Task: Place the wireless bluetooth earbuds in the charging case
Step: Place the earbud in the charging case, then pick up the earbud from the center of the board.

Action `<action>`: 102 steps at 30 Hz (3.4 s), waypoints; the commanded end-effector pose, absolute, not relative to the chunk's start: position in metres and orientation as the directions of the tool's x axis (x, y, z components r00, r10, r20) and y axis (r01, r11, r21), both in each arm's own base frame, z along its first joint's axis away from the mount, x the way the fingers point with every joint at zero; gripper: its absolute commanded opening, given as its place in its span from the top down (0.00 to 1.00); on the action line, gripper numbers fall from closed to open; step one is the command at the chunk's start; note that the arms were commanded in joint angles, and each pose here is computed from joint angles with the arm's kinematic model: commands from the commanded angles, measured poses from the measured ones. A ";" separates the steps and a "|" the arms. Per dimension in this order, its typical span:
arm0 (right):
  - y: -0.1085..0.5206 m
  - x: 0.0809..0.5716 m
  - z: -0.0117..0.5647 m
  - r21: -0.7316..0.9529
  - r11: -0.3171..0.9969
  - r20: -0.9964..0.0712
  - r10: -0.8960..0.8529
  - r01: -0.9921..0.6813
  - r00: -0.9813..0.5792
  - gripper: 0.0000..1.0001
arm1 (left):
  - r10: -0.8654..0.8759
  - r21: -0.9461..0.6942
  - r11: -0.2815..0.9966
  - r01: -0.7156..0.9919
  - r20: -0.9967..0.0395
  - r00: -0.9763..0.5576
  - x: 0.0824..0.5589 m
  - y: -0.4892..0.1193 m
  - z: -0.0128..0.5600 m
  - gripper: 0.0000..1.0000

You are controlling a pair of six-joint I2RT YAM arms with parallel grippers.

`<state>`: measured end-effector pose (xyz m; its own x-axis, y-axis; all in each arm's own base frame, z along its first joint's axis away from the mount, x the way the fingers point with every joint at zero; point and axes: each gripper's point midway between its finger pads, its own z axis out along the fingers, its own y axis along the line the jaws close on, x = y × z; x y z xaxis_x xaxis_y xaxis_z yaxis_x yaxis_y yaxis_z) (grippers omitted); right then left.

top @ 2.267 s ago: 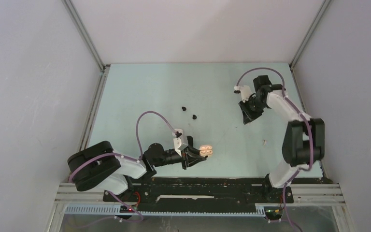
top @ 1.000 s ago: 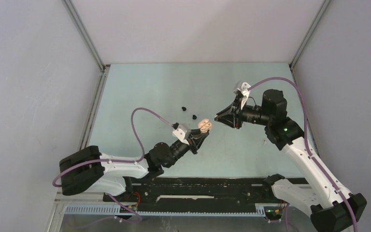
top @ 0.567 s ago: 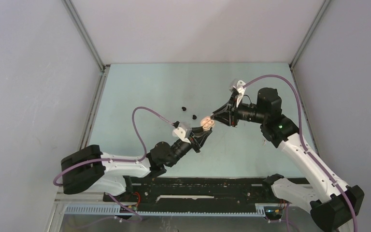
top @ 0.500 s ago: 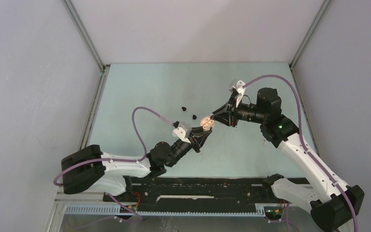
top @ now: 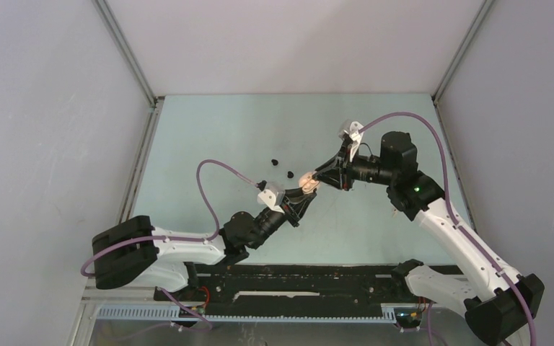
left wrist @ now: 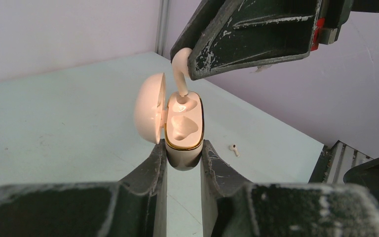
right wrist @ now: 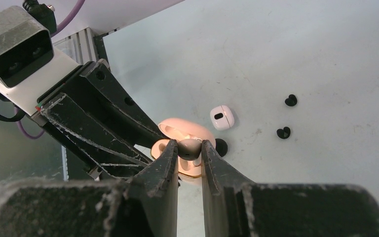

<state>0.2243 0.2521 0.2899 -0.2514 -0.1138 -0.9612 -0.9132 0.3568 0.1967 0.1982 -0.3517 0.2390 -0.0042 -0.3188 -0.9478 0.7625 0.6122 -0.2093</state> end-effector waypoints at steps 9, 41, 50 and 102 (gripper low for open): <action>0.256 0.232 0.304 0.096 0.372 -0.979 -0.130 -0.923 -0.155 1.00 | -0.420 -0.244 0.597 0.764 -0.907 0.038 0.198 -0.350 0.273 1.00; 0.262 0.229 0.293 0.082 0.369 -0.973 -0.171 -0.926 -0.154 0.80 | -0.450 -0.277 0.630 0.725 -0.891 0.051 0.206 -0.342 0.270 1.00; 0.263 0.230 0.292 0.094 0.368 -0.972 -0.168 -0.925 -0.166 0.70 | -0.451 -0.277 0.630 0.726 -0.891 0.051 0.205 -0.341 0.269 1.00; 0.002 0.248 0.090 -0.008 0.944 -0.350 -0.313 -0.331 -0.883 0.55 | -0.225 -0.125 0.406 0.905 -0.974 -0.034 0.145 -0.345 0.199 1.00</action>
